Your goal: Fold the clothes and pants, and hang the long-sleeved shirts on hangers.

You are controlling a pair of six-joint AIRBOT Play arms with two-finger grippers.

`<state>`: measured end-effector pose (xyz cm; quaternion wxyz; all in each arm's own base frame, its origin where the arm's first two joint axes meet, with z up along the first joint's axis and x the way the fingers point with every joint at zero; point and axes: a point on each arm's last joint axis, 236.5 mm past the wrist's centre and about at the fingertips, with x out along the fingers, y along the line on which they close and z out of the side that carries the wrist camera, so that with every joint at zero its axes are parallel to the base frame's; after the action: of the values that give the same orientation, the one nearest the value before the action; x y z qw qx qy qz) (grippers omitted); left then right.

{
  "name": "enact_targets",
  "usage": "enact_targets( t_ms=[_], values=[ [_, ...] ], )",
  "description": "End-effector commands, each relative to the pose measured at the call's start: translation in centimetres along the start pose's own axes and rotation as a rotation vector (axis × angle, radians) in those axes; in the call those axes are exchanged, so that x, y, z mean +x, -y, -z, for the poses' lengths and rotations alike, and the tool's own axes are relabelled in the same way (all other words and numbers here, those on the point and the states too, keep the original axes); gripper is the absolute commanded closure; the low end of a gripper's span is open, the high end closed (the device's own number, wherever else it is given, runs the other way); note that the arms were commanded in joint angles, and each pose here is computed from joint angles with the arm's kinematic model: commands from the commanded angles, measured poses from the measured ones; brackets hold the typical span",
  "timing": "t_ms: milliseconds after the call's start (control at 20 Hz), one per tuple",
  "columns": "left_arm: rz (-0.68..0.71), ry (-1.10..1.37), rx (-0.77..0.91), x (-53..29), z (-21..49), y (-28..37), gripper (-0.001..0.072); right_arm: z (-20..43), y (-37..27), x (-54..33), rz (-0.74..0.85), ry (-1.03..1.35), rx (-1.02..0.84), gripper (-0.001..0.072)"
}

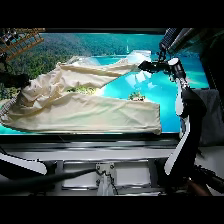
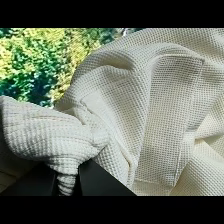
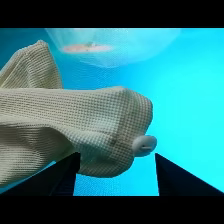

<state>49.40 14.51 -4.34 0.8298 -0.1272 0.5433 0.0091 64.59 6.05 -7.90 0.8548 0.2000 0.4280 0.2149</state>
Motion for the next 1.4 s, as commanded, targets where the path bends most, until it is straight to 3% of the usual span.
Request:
enact_targets(
  t_ms=[0,250,350,750,1100,1350],
  values=[
    [0.0,0.001,0.0,0.0,0.0,0.0,0.0684,-0.3,0.3,0.3,0.014,0.019,-0.014,0.0192],
    [-0.003,0.008,0.0,0.1,-0.2,-0.1,0.0683,0.2,0.7,0.9,0.017,0.012,-0.032,0.0209],
    [-0.005,0.018,0.002,0.1,-0.5,0.0,0.0684,0.0,0.6,1.0,0.02,0.019,-0.05,0.0247],
    [0.0,0.022,0.015,0.3,-0.6,0.8,0.0684,-0.9,0.0,1.3,0.026,0.054,-0.066,0.0678],
    [0.003,0.016,0.022,-0.8,-0.5,1.0,0.0684,-2.1,0.5,-2.4,0.108,0.03,-0.088,0.0685],
    [-0.027,0.156,0.048,-5.3,-3.6,1.7,0.0685,-3.8,-2.4,-8.9,0.187,0.009,-0.189,0.0685]
  ],
)
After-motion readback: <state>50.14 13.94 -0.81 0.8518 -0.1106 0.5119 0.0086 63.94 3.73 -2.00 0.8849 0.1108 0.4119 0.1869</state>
